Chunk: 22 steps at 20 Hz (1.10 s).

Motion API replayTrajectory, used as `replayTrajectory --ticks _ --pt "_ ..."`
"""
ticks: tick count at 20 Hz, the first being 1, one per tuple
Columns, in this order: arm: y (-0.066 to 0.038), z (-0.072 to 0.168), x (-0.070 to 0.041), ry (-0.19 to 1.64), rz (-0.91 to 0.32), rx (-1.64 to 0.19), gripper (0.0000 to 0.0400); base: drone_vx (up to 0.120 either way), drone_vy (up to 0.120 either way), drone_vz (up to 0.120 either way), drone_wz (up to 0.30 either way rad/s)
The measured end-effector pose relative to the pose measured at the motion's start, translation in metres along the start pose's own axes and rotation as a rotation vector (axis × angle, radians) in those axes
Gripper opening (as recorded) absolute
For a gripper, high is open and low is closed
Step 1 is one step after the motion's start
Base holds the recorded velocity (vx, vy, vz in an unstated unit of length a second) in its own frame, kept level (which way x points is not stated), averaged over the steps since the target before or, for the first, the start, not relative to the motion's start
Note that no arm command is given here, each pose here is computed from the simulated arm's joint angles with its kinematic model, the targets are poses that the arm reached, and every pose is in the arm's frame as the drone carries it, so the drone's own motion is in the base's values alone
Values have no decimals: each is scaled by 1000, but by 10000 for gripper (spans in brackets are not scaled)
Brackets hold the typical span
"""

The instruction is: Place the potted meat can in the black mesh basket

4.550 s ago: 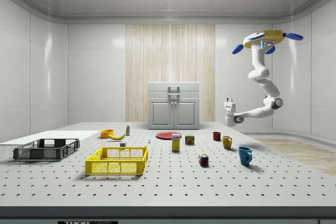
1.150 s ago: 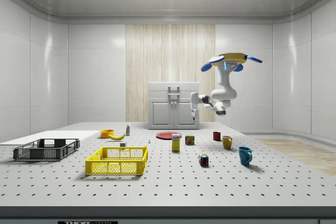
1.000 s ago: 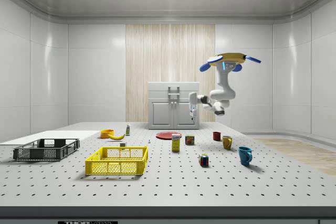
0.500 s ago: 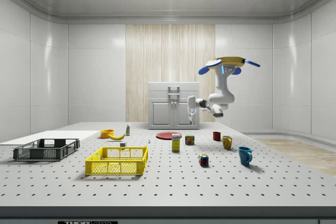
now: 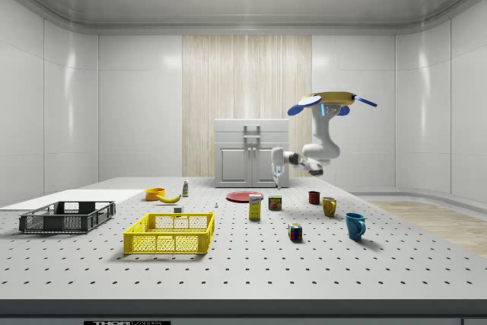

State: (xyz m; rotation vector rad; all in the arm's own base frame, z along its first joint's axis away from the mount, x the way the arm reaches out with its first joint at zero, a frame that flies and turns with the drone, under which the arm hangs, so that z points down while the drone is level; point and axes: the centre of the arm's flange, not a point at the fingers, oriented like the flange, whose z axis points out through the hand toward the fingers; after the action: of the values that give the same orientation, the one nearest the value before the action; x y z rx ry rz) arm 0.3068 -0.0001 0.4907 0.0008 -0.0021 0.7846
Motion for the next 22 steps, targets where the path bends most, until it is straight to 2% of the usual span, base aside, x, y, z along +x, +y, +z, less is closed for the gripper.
replayTrajectory --ticks 2,7,22 --pt "0 0 0 0 0 0 400 100 0 -120 0" --pt "0 0 0 0 0 0 400 0 32 -112 0" --pt "1 27 5 0 0 0 400 0 0 0 0"
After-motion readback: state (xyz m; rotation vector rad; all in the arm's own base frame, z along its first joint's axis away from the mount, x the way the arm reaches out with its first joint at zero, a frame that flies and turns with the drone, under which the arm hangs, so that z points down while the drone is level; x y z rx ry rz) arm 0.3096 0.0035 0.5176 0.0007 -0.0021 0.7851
